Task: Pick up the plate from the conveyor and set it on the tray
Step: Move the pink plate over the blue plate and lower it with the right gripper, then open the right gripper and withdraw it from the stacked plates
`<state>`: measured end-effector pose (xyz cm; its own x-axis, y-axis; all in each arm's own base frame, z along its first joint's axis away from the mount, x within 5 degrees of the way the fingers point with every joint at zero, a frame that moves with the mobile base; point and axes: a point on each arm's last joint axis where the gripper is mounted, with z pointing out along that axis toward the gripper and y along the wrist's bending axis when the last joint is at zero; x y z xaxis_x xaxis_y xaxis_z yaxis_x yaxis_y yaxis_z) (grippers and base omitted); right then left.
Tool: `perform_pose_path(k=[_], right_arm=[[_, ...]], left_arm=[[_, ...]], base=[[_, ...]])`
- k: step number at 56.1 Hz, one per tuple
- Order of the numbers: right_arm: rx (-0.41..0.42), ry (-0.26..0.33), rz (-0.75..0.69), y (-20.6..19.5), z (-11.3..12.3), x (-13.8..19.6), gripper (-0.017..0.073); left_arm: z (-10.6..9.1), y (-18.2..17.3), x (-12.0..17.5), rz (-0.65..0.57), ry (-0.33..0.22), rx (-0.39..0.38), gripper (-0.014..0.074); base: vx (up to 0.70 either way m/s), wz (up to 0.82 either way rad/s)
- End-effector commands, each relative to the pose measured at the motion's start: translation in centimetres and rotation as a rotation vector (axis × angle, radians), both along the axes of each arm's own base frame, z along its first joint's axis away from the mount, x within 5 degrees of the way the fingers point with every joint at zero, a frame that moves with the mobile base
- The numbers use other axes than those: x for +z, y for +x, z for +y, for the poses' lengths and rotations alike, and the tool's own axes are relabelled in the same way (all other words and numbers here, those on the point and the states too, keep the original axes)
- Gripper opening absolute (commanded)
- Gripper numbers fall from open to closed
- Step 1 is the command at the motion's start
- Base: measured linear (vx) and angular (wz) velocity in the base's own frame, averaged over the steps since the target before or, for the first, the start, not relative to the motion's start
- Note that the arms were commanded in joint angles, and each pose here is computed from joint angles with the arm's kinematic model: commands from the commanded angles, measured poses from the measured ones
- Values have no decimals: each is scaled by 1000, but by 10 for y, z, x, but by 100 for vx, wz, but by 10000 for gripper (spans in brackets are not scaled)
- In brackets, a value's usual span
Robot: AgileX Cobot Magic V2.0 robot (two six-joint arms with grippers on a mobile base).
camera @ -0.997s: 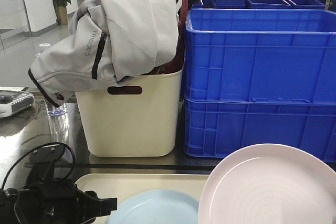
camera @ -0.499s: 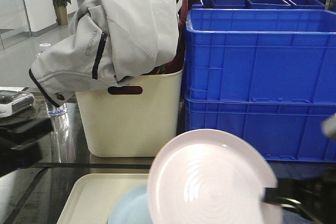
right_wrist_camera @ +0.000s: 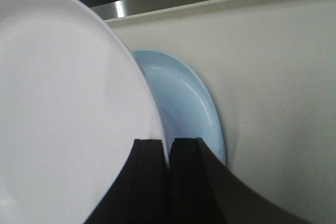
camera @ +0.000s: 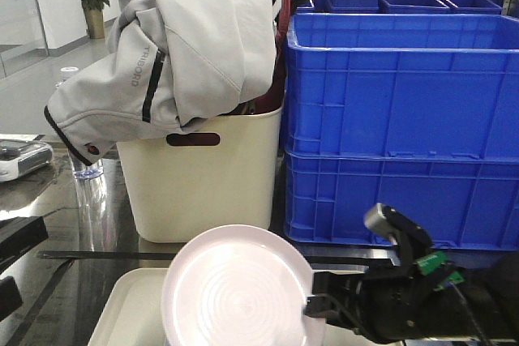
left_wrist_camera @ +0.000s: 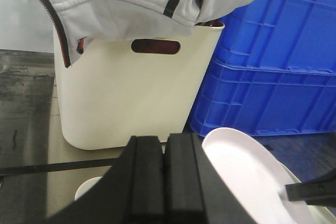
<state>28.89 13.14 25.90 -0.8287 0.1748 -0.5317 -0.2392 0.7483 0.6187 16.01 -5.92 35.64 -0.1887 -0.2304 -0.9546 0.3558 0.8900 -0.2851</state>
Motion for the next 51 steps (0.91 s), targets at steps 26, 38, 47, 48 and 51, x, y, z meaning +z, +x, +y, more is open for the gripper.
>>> perform_pose_path(k=[26, 38, 47, 48, 51], right_arm=[[57, -72, -146, 3, 1, 23, 354], [78, -115, -222, 8, 1, 37, 481], [116, -217, -410, -1, -7, 81, 435], [117, -236, -437, -4, -9, 88, 414], [99, -280, -491, -14, -17, 105, 319]], left_arm=[[3, -2, 13, -39, -42, 26, 0], [3, -2, 13, -40, -40, 26, 0], [2, -2, 12, -51, 20, 11, 0], [1, -3, 11, -52, 36, 2, 0], [0, -3, 10, -51, 75, -20, 0]], base=[[0, 0], [0, 0], [0, 0], [0, 0], [0, 0]])
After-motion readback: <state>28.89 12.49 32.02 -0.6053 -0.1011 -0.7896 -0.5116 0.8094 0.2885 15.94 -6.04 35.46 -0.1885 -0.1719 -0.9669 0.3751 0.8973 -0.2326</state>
